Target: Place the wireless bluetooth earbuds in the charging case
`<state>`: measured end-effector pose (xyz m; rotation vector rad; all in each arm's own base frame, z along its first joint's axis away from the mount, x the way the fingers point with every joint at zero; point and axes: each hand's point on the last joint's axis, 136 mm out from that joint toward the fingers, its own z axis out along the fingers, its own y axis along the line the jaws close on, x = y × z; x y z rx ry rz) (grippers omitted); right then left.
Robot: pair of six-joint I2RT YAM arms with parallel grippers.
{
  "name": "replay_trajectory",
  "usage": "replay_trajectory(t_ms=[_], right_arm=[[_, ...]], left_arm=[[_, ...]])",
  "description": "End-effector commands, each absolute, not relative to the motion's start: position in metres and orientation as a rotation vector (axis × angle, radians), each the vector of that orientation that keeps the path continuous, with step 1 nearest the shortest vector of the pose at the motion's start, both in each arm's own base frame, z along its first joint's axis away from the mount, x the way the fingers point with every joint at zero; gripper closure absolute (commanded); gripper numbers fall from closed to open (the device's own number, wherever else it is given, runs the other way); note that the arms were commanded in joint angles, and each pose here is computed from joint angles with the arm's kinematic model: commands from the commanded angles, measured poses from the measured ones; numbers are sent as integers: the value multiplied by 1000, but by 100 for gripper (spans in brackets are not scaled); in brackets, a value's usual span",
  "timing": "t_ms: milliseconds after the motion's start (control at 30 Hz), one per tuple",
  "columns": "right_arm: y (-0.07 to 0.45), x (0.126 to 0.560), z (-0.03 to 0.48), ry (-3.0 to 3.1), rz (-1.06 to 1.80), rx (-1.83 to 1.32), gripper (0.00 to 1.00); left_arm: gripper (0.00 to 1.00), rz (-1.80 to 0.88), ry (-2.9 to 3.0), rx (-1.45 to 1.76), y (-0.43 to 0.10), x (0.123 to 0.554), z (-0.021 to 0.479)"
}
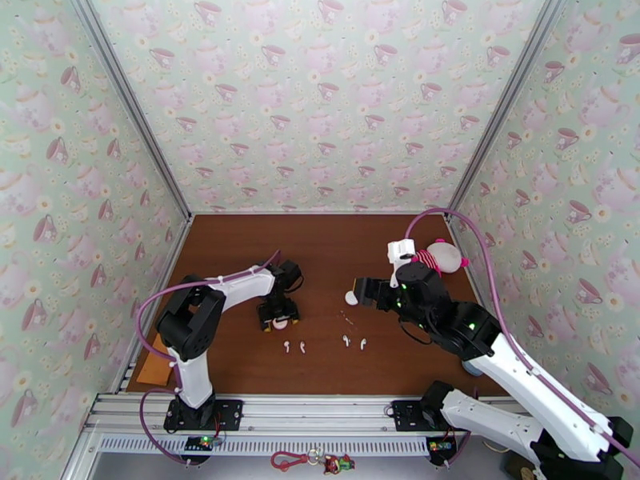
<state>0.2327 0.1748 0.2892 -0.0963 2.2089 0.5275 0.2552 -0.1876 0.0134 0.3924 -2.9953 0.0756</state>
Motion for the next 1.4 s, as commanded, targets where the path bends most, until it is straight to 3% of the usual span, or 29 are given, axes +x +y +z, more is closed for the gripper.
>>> replay_trajectory(t_ms=[0,367,733,1067,1367], right_arm=[[181,231,293,2204,560,-119,17],[185,231,289,2212,575,-124,16],[212,219,255,2336,681,-247,10],[216,231,211,2521,942,-195,4],[254,239,168,2710,1208,-177,8]], left_arm=[[30,61,-3055,404,-184,278,5],[46,78,-3042,366,-190,270,-4],[77,-20,-3143,146,-174,273,19],[92,11,-3214,-157,-169,240,53],[100,181,-3260,-503,-189,209,86]])
